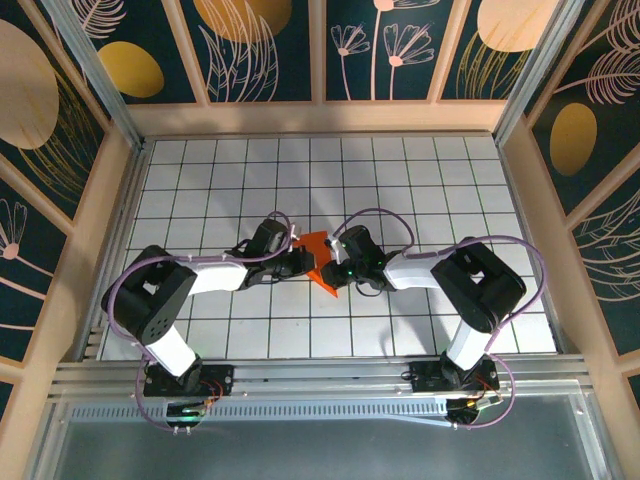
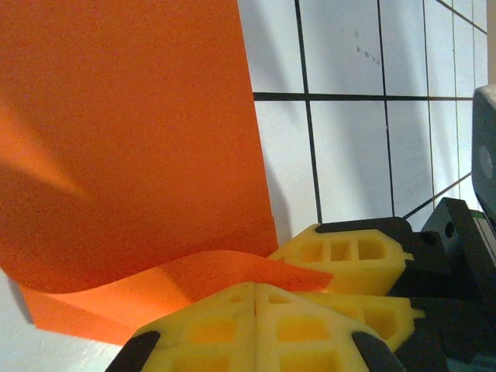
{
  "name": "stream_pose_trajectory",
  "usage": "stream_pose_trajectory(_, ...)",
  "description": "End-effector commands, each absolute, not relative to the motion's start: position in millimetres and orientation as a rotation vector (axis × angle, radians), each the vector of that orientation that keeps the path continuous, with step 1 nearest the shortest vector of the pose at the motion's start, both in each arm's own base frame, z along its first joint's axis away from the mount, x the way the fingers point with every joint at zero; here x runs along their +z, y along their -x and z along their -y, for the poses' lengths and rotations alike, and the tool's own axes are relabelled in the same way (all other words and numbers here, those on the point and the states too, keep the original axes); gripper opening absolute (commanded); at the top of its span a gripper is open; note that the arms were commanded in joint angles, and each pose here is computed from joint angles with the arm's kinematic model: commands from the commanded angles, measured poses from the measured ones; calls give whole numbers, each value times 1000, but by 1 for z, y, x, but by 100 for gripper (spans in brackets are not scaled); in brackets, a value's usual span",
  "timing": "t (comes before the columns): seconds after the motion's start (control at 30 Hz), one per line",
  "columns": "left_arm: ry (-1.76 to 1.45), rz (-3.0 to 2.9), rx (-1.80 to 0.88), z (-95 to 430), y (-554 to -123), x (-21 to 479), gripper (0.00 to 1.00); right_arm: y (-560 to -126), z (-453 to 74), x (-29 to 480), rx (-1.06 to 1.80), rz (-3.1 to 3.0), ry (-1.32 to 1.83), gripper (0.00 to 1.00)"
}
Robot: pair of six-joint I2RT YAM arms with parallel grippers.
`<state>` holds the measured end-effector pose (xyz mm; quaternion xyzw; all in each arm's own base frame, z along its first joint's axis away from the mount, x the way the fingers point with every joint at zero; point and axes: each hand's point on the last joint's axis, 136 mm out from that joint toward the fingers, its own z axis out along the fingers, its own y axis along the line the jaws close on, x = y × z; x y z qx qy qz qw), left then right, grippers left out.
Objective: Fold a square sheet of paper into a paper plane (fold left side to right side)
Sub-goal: Third fold the triangle at the center of the table.
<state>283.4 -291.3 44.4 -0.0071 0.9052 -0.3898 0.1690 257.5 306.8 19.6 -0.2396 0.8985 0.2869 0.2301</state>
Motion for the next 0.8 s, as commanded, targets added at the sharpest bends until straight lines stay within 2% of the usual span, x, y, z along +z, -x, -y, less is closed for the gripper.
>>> stream_pose_trajectory(0.0,4,-2547,-1154,303,-289,49,2,-248,-294,-5,732,-2580,653,16)
stream_pose_trajectory(0.3,35,-2608,-1099,295,-282,25,2,-249,-293,-5,724,-2581,652,16)
stream_pose_trajectory(0.77,58,-2635,-1043,286,-279,14,0,-248,-292,-7,720,-2589,651,16)
